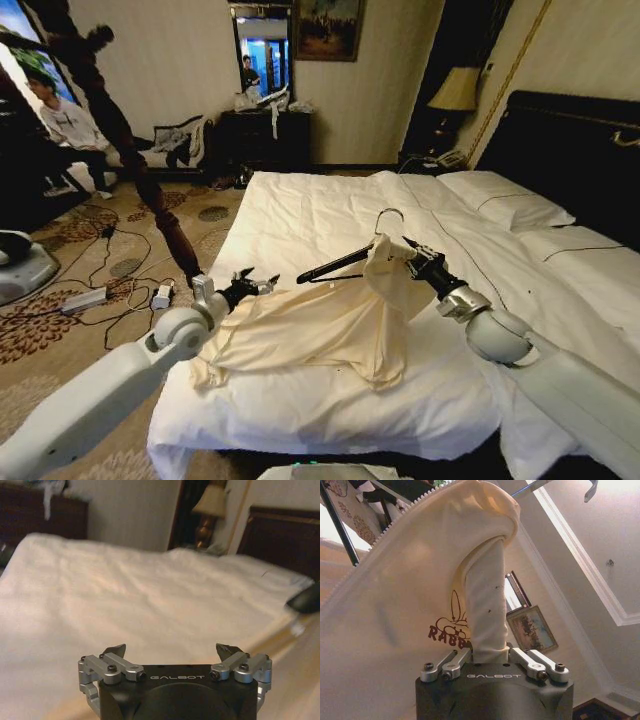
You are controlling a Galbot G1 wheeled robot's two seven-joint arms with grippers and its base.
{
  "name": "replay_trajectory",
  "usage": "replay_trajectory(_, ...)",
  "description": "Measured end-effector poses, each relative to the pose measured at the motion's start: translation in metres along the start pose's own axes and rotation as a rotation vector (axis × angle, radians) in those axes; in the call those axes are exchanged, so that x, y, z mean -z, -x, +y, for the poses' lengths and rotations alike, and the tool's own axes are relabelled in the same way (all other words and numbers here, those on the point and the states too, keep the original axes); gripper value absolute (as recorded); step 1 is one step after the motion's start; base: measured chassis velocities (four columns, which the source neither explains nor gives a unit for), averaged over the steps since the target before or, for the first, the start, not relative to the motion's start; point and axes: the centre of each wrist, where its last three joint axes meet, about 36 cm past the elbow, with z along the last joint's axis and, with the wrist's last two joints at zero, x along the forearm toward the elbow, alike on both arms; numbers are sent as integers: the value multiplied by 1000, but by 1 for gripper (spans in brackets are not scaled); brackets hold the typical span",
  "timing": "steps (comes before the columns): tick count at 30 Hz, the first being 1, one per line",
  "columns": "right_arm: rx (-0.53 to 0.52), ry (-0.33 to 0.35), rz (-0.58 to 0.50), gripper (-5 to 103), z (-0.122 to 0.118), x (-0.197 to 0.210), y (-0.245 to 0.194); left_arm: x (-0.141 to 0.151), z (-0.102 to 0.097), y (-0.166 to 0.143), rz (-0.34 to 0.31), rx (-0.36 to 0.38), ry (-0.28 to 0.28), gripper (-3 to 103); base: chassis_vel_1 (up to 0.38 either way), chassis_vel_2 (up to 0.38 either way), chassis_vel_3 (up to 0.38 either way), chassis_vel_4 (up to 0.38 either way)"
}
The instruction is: Pick up the clothes from the bed and hang them on the clothes hanger.
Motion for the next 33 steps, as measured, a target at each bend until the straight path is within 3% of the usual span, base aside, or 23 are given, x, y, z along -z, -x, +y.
replay_trajectory(4,3,7,6,18,2,0,-1,-20,0,-6,40,19,-6,103,0,0,0,0)
replay_trajectory(9,12,46,27,18,9,0,-4,-35,-1,-6,52,36,-32,94,0,0,0,0)
replay_trajectory(10,18,61,32,18,11,4,-7,-34,0,-4,54,34,-54,84,0,0,0,0)
replay_trajectory(12,21,64,31,18,12,5,-8,-33,2,-2,54,35,-62,84,0,0,0,0)
replay_trajectory(15,25,65,35,18,14,5,-10,-33,8,4,63,51,-95,68,0,0,0,0)
replay_trajectory(18,21,62,39,18,14,4,-9,-34,11,6,77,59,-127,61,0,0,0,0)
replay_trajectory(19,19,61,39,18,13,4,-9,-36,12,6,83,61,-135,67,0,0,0,0)
replay_trajectory(21,18,61,38,18,13,4,-8,-37,13,7,88,64,-140,67,0,0,0,0)
replay_trajectory(22,16,61,38,18,13,3,-8,-40,14,7,97,68,-143,77,0,0,0,0)
replay_trajectory(28,13,61,40,18,12,2,-7,-46,14,11,115,70,-155,81,0,0,0,0)
replay_trajectory(30,9,62,41,18,13,3,-7,-47,14,12,116,74,-157,81,0,0,0,0)
replay_trajectory(33,9,72,47,18,14,4,-8,-48,16,15,128,86,-171,66,0,0,0,0)
